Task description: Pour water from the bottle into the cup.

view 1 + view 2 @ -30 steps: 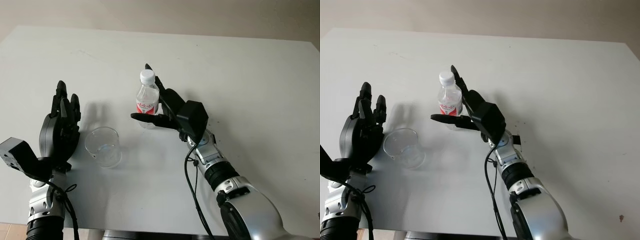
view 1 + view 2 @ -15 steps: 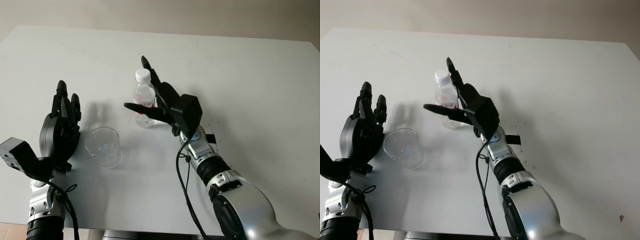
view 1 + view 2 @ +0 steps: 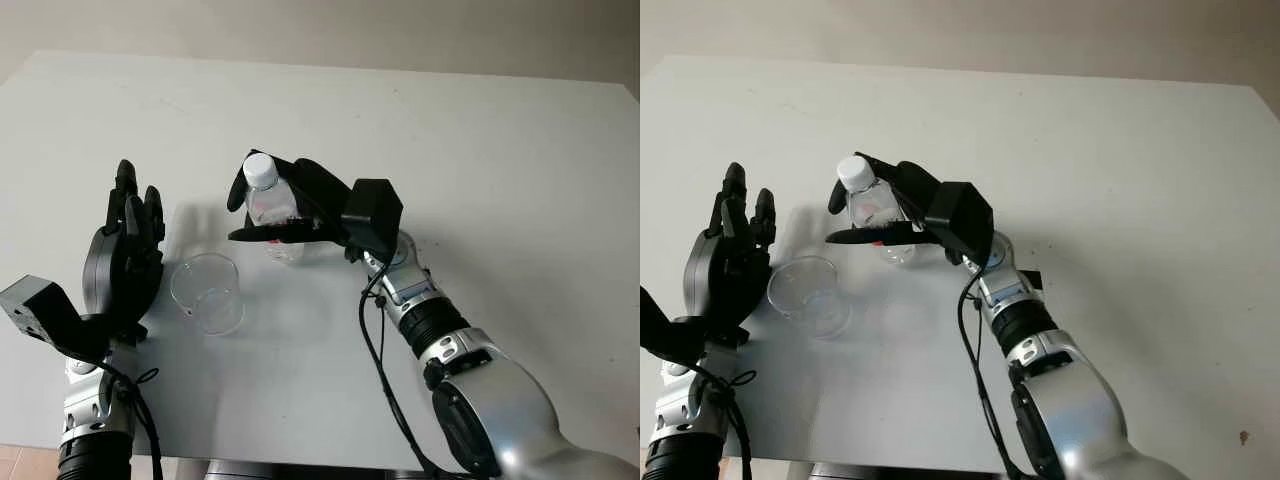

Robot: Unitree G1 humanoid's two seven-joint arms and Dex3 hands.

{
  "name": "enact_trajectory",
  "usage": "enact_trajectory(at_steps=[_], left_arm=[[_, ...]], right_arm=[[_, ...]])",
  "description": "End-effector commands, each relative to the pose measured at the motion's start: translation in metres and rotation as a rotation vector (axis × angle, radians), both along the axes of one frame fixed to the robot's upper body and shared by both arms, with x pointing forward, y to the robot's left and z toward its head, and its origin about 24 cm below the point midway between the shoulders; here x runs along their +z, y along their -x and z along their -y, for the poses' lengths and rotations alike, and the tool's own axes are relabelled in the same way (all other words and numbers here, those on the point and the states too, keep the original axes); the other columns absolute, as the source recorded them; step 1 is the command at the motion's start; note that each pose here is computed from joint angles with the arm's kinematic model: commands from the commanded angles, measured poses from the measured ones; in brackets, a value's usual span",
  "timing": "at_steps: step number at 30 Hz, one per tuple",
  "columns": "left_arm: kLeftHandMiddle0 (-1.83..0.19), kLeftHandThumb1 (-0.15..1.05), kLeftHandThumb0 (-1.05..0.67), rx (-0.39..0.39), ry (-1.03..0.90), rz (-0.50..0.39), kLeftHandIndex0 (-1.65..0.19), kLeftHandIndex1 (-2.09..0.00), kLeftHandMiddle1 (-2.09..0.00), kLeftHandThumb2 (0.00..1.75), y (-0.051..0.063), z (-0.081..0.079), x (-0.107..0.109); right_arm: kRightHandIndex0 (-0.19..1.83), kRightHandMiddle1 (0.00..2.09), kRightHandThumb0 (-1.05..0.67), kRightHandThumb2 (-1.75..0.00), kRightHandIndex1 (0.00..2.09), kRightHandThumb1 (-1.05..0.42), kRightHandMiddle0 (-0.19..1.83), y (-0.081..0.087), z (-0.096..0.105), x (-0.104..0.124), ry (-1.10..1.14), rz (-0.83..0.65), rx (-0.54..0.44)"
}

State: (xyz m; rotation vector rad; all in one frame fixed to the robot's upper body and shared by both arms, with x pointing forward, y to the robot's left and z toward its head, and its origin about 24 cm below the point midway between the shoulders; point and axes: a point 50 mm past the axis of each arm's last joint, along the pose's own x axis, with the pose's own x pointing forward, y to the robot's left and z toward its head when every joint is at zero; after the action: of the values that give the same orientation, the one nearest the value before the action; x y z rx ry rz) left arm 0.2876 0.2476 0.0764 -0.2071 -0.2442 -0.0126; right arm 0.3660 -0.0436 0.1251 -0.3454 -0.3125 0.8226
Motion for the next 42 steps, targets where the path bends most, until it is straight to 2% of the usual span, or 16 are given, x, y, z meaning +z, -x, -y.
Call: enact_trajectory(at_steps=[1, 5, 9, 14, 20, 22, 26, 28, 31, 37, 39, 42], left_arm=[[0.19, 1.05, -0.82, 0.001, 0.002, -0.003, 0.19, 0.0, -0.02, 0.57, 0.0, 0.002, -0.001], [0.19, 1.05, -0.82, 0.004, 0.007, -0.001, 0.19, 0.0, -0.04, 0.56, -0.001, 0.001, -0.002], [0.19, 1.05, -0.81, 0.006, 0.006, 0.002, 0.19, 0.0, -0.04, 0.57, -0.001, 0.002, -0.001], [0.19, 1.05, -0.82, 0.002, -0.01, 0.004, 0.19, 0.0, -0.02, 0.57, -0.001, 0.002, 0.001], [0.19, 1.05, -0.81, 0.006, 0.002, -0.001, 0.19, 0.0, -0.02, 0.58, -0.002, 0.004, -0.001], [0.19, 1.05, -0.81, 0.004, 0.003, -0.002, 0.19, 0.0, -0.02, 0.58, -0.002, 0.005, -0.001], [0.18, 1.05, -0.81, 0.007, 0.009, -0.003, 0.19, -0.01, -0.03, 0.58, -0.001, 0.006, -0.002], [0.18, 1.05, -0.81, 0.009, 0.01, -0.005, 0.19, -0.01, -0.04, 0.58, 0.0, 0.006, -0.003], [0.19, 1.05, -0.81, 0.009, 0.012, -0.003, 0.19, -0.01, -0.04, 0.58, 0.0, 0.007, -0.003], [0.19, 1.05, -0.8, 0.009, 0.015, -0.005, 0.19, -0.02, -0.05, 0.58, 0.001, 0.008, -0.006], [0.19, 1.05, -0.8, 0.01, 0.018, -0.006, 0.19, -0.01, -0.05, 0.58, 0.001, 0.009, -0.006], [0.19, 1.05, -0.8, 0.012, 0.022, -0.008, 0.19, -0.01, -0.04, 0.57, 0.0, 0.01, -0.006]], right_arm=[[1.09, 2.09, -0.39, -0.05, 2.09, -1.03, 1.08, 0.002, 0.003, 0.002, 0.012, 0.024, 0.009], [1.07, 2.09, -0.4, -0.05, 2.09, -1.03, 1.06, 0.004, 0.006, 0.0, 0.015, 0.047, 0.005], [1.06, 2.09, -0.33, -0.09, 2.09, -1.05, 1.03, 0.005, 0.008, 0.0, 0.016, 0.098, -0.037], [1.02, 2.09, -0.23, -0.22, 2.09, -1.05, 0.81, 0.002, 0.013, 0.012, 0.062, 0.26, -0.126], [1.01, 2.09, -0.14, -0.22, 2.09, -1.05, 0.56, -0.005, 0.009, 0.032, 0.202, 0.455, -0.197], [1.01, 2.09, -0.11, -0.2, 2.09, -1.03, 0.53, -0.006, 0.005, 0.038, 0.249, 0.538, -0.219], [1.07, 2.09, -0.12, -0.22, 2.09, -0.98, 0.57, -0.007, -0.004, 0.048, 0.339, 0.689, -0.236], [1.14, 2.09, -0.13, -0.33, 2.09, -0.92, 0.65, -0.007, -0.007, 0.05, 0.36, 0.736, -0.243], [1.21, 2.09, -0.13, -0.51, 2.09, -0.83, 0.69, -0.008, -0.012, 0.052, 0.38, 0.783, -0.242], [1.24, 2.09, -0.15, -0.57, 2.09, -0.79, 0.72, -0.007, -0.02, 0.056, 0.396, 0.859, -0.237], [1.28, 2.09, -0.15, -0.68, 2.09, -0.76, 0.77, -0.007, -0.022, 0.057, 0.395, 0.863, -0.232], [1.28, 2.09, -0.14, -0.72, 2.09, -0.75, 0.79, -0.006, -0.024, 0.058, 0.395, 0.899, -0.222]])
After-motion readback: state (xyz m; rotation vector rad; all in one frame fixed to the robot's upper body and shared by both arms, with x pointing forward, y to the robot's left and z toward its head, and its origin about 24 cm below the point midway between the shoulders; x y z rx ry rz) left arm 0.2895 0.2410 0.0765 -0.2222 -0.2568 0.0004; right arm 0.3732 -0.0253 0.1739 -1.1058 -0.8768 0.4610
